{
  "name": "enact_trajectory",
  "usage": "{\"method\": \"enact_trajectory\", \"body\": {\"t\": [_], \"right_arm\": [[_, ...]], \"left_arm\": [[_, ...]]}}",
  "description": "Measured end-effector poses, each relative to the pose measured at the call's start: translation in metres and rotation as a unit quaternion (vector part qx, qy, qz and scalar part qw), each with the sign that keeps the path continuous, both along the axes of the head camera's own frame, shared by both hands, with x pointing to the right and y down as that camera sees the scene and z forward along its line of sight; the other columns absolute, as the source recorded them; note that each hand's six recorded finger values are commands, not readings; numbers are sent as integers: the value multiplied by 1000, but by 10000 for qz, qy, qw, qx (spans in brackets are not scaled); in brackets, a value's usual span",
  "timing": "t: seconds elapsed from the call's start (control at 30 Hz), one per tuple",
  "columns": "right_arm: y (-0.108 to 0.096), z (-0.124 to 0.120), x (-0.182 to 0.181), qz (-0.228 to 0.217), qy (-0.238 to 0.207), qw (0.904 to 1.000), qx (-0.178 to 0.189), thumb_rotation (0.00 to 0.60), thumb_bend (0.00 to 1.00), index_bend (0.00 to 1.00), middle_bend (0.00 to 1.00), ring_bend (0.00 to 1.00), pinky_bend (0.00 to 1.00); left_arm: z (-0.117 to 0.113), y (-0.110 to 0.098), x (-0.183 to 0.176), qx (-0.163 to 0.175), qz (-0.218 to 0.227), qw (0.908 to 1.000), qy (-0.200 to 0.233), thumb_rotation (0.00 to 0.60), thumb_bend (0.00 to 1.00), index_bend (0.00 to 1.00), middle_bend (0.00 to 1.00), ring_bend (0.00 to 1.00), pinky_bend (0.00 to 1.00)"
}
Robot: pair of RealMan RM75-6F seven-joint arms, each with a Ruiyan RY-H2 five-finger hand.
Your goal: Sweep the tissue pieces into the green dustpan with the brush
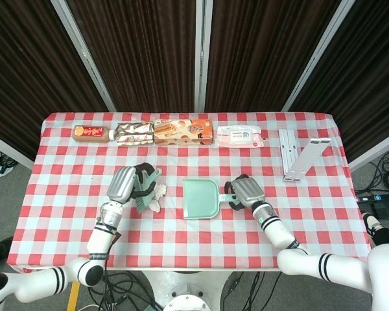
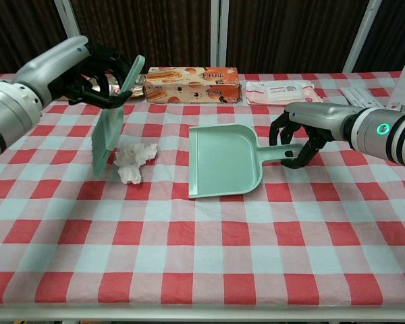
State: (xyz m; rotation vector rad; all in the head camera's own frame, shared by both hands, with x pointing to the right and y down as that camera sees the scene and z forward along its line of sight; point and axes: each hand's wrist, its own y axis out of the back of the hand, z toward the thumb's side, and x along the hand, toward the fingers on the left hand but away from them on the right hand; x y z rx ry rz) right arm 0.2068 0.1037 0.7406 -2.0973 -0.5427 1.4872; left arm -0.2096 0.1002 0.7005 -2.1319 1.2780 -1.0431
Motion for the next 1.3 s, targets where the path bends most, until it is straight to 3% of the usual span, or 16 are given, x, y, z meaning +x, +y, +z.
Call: {"method": "enact_trajectory", "body": {"t": [0.3,0.6,1.0,1.3], "right_arm": [[-15,-6,-12,-16,146,9982,-578,600,374,620,571,284,158],[-27,-9,-32,-50,336,9954,-900,600,376,620,571,284,145],[-40,-10,-52,-123,629,9938,-909,600,379,621,573,284,129],[-45,-1,-50,63,741,9928,-939,600,382,622,572,284,120]], "left_arm": [[5,0,-30,-41,38,9997,-245,600,477,484,511,628,891],[21,-2,-24,75,238,9989,-400,600,478,483,512,628,882],[36,-14,16,55,523,9985,-171,600,480,483,512,627,880],[36,-12,6,38,482,9985,-249,600,480,483,512,627,880]]}}
